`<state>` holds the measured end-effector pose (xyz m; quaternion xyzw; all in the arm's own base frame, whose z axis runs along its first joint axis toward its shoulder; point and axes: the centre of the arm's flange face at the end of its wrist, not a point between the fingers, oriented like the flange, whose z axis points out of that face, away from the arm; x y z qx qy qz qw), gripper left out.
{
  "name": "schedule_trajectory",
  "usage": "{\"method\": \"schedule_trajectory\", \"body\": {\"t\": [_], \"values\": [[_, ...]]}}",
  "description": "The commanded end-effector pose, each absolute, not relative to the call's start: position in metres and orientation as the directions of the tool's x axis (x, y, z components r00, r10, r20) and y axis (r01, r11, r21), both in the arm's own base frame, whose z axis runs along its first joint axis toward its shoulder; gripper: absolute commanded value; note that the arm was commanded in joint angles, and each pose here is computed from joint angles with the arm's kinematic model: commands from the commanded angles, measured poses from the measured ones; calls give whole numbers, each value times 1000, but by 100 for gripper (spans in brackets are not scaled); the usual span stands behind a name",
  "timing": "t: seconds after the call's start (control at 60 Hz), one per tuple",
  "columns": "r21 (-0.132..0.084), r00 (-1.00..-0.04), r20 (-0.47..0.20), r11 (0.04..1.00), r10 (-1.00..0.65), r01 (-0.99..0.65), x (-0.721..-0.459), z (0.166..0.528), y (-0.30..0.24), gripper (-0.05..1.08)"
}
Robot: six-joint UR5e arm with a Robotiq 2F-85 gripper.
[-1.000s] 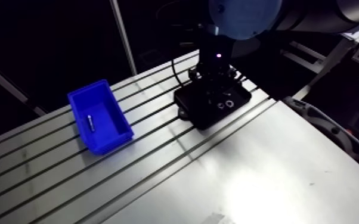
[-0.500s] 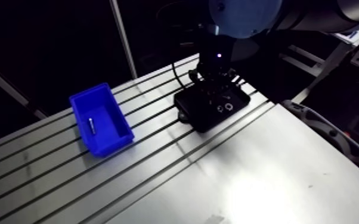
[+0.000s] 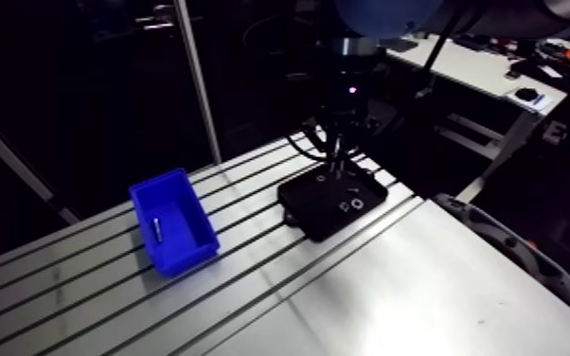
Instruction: Pick up the M10 bolt from the tray and put it into the blue bin.
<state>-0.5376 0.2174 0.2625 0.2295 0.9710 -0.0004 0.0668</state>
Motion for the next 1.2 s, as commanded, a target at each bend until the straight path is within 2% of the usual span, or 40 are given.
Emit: {"method": "schedule_trajectory", "body": {"t": [0.017,0.067,0.183,0.3,0.383,0.483,0.733,0.8,0.917,1.083,1.2], "values": [[11,-965,-104,971,240,240,-541,318,201,107],[7,-976,-105,981,192,193,-545,322,196,107],[-8,-995,-94,1000,-30,-29,-560,337,174,107],[-22,-971,-77,974,-227,-226,-569,348,163,107],[-21,-939,-67,942,-336,-335,-577,353,150,107],[-24,-847,-68,850,-527,-527,-597,351,107,107],[-36,-687,-54,689,-725,-724,-604,352,77,105],[-38,-588,-40,589,-808,-807,-608,354,53,105],[-35,-504,-38,505,-863,-862,-611,356,26,105],[-47,-354,-44,356,-934,-933,-612,349,-24,105],[-53,-293,-43,296,-955,-954,-612,345,-42,105]]}}
